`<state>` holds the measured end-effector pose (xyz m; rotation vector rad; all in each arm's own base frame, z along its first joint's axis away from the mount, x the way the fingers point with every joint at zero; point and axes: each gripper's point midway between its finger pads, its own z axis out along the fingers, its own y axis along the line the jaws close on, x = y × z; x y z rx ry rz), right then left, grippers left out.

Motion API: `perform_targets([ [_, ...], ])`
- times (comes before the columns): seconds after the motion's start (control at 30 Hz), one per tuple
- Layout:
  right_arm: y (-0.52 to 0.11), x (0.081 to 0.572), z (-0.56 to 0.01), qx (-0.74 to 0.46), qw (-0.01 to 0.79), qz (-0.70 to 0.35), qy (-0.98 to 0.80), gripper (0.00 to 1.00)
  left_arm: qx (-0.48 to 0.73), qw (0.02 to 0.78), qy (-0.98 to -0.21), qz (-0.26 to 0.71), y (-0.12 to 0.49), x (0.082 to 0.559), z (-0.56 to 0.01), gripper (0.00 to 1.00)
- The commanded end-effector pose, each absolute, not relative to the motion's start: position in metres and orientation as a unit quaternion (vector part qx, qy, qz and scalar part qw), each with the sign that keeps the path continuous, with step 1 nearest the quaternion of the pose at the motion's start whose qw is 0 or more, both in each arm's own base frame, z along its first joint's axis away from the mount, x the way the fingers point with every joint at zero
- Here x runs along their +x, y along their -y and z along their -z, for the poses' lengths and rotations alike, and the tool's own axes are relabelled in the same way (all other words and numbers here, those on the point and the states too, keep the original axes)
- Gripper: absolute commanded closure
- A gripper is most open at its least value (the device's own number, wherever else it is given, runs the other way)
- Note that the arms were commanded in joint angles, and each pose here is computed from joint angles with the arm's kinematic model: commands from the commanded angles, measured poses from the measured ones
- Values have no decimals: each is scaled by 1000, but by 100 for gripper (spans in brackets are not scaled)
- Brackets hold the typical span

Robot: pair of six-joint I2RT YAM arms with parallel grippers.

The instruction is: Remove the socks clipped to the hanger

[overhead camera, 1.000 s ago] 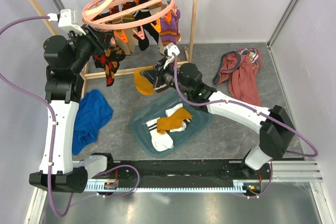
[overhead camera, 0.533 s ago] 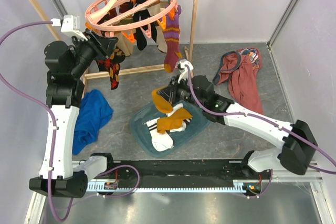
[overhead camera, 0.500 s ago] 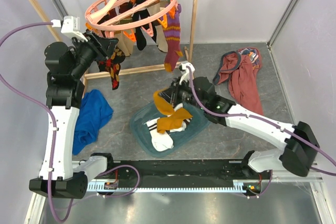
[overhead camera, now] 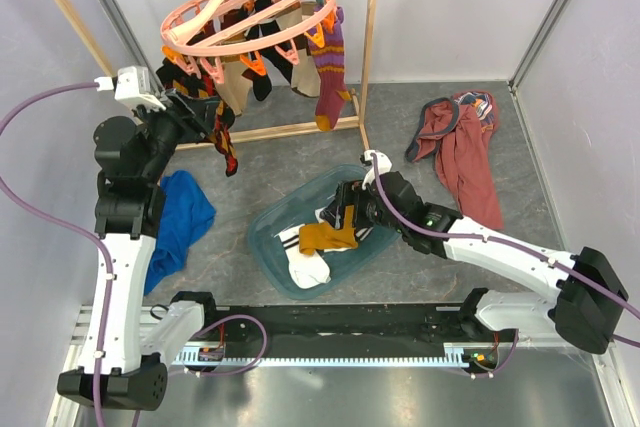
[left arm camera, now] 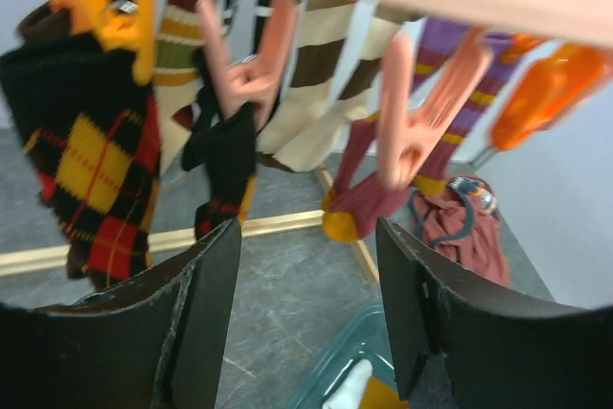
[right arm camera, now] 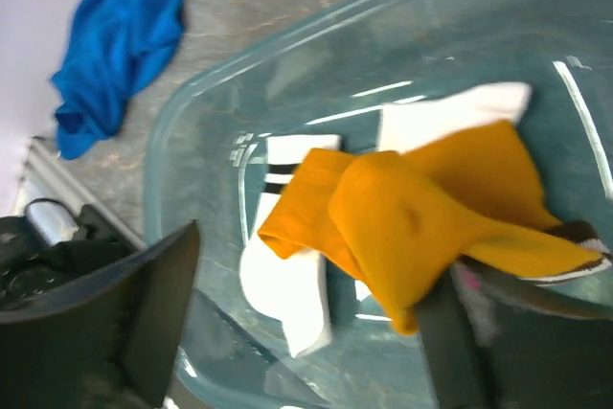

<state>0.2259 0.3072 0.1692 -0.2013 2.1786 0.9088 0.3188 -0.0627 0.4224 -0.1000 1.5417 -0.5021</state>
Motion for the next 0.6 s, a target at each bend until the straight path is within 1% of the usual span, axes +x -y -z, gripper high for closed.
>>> perform_targets([
  [0.0,-292,239,-187,-66,406,-307,-858,2,-73,709,-682,162,38,324,-417,33],
  [0.13,-284,240,-193,-62,417,-293,-858,2,-64,699,-694,160,40,332,-406,33],
  [0.33,-291,230,-203,-89,404,-295,-862,2,-52,694,-700,160,43,345,-401,33],
  [0.47,-316,212,-198,-143,367,-310,-865,2,-67,694,-704,135,33,355,-398,35],
  [0.5,-323,204,-194,-172,356,-310,-865,2,-70,695,-704,129,30,356,-398,36],
  [0.57,-330,198,-181,-198,325,-286,-879,2,-77,694,-706,116,25,360,-396,36],
])
